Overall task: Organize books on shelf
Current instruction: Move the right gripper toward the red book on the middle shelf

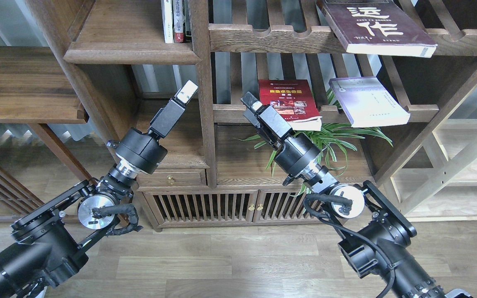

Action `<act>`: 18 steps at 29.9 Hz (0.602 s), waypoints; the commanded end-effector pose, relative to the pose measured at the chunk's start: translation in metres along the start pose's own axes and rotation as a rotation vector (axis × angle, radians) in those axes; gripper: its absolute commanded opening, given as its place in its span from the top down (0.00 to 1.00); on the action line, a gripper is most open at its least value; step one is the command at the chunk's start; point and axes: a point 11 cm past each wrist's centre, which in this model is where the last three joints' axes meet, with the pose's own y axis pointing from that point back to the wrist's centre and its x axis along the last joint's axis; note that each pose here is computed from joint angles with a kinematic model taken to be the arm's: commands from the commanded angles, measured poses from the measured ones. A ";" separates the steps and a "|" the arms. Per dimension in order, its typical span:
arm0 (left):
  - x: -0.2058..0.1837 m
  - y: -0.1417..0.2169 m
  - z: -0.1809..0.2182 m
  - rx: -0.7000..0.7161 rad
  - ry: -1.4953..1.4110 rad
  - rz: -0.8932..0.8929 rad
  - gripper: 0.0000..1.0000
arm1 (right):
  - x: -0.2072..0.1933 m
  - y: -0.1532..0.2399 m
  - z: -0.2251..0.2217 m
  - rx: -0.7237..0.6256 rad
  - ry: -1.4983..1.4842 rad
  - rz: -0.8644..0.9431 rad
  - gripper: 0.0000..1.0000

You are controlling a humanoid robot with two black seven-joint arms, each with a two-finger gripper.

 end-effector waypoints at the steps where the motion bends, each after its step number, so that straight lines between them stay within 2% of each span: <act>1: 0.000 0.000 0.000 0.013 -0.003 -0.001 0.02 | 0.000 0.000 0.000 0.000 -0.001 0.000 0.00; 12: -0.005 -0.004 -0.007 0.027 0.014 -0.015 0.02 | 0.001 0.000 0.001 -0.002 -0.003 0.005 0.00; 18: -0.014 -0.006 -0.009 0.030 0.024 -0.041 0.02 | 0.009 0.003 0.001 0.012 -0.028 0.069 0.00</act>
